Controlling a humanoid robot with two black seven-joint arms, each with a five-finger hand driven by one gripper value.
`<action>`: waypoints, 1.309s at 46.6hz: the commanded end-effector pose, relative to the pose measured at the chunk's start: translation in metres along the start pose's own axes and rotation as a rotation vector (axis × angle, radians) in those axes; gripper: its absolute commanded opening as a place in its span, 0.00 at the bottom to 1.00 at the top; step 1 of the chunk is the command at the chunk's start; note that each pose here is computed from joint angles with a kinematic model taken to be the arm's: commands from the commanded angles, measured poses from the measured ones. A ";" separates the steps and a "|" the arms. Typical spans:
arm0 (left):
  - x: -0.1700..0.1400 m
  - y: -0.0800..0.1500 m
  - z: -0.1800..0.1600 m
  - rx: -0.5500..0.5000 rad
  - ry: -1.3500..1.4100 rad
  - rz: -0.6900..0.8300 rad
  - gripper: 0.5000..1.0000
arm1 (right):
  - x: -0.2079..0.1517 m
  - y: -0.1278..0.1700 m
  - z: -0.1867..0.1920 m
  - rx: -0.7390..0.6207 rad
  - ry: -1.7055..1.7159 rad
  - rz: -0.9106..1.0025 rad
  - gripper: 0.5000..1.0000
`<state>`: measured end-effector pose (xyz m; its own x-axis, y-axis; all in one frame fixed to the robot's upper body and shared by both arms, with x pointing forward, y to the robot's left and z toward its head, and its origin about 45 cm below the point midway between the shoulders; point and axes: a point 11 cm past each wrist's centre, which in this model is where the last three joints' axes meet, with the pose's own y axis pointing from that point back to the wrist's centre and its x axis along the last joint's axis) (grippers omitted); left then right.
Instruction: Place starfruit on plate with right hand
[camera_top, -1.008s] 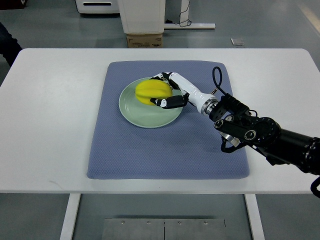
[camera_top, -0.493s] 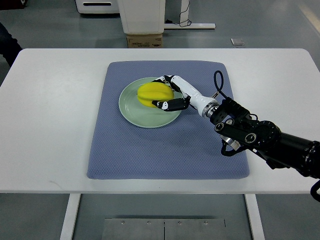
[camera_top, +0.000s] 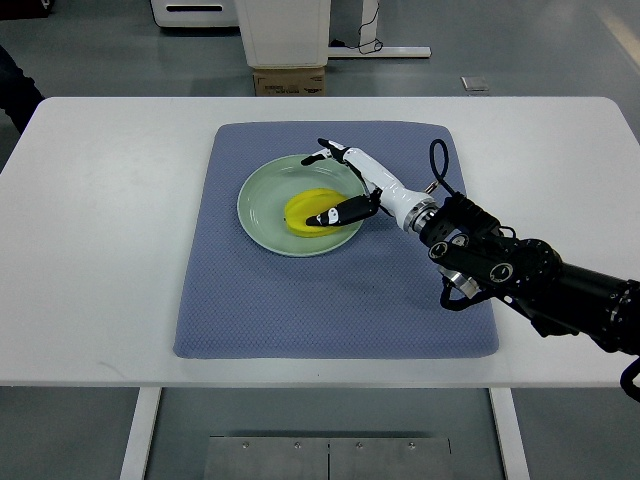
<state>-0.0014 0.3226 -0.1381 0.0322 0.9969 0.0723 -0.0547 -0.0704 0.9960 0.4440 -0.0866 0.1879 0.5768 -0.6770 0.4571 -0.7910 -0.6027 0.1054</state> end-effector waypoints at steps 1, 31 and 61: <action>0.000 0.000 0.000 -0.001 0.001 -0.001 1.00 | 0.007 -0.003 -0.007 0.016 -0.028 0.031 1.00; 0.000 0.000 0.000 0.000 0.000 -0.001 1.00 | 0.026 -0.003 -0.010 0.016 -0.314 0.191 1.00; 0.000 0.000 0.000 0.000 0.000 0.001 1.00 | 0.117 0.050 0.051 -0.023 -0.914 0.513 1.00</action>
<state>-0.0013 0.3226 -0.1381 0.0323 0.9969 0.0720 -0.0549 -0.0701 0.9960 0.4833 -0.2100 0.2062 0.1233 -0.9363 -0.3289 -0.9837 -0.1589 0.0837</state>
